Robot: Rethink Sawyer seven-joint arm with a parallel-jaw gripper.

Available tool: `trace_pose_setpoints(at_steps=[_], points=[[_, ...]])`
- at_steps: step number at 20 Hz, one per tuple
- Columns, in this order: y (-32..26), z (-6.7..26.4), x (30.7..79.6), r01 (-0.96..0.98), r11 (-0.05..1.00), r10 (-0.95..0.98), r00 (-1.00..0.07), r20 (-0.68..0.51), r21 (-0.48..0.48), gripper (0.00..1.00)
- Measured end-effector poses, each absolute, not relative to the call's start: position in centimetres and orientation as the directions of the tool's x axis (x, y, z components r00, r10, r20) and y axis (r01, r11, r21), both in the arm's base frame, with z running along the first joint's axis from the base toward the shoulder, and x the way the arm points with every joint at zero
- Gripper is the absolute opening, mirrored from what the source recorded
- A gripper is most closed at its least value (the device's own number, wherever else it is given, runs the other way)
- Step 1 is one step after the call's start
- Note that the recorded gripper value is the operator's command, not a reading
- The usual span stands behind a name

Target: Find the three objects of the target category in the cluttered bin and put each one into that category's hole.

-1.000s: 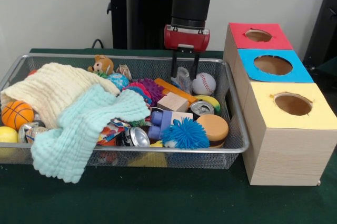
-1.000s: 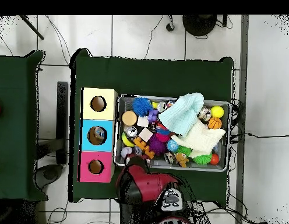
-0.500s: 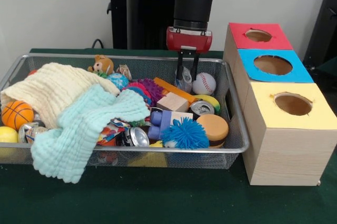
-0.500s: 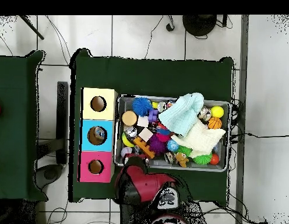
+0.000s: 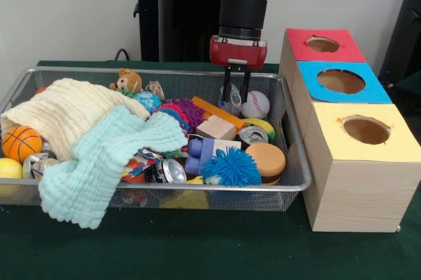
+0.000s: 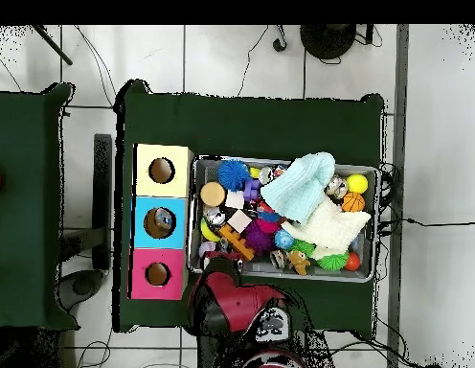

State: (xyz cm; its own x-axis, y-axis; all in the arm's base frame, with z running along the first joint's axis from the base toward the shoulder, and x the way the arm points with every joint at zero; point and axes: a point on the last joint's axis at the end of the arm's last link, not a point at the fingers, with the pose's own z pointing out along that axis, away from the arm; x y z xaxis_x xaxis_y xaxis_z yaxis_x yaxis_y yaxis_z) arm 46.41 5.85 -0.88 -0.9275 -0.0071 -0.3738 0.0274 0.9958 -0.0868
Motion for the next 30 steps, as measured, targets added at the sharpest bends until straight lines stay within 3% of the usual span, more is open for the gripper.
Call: trace_pose_setpoints(at_steps=[18, 30], points=[[6.4, 6.7, 50.8, 0.108, 0.989, 0.057, -0.901, -0.429, -0.097, 0.0], [9.4, 10.6, 52.9, 0.158, 0.986, 0.12, -0.884, -0.451, -0.048, 0.0]])
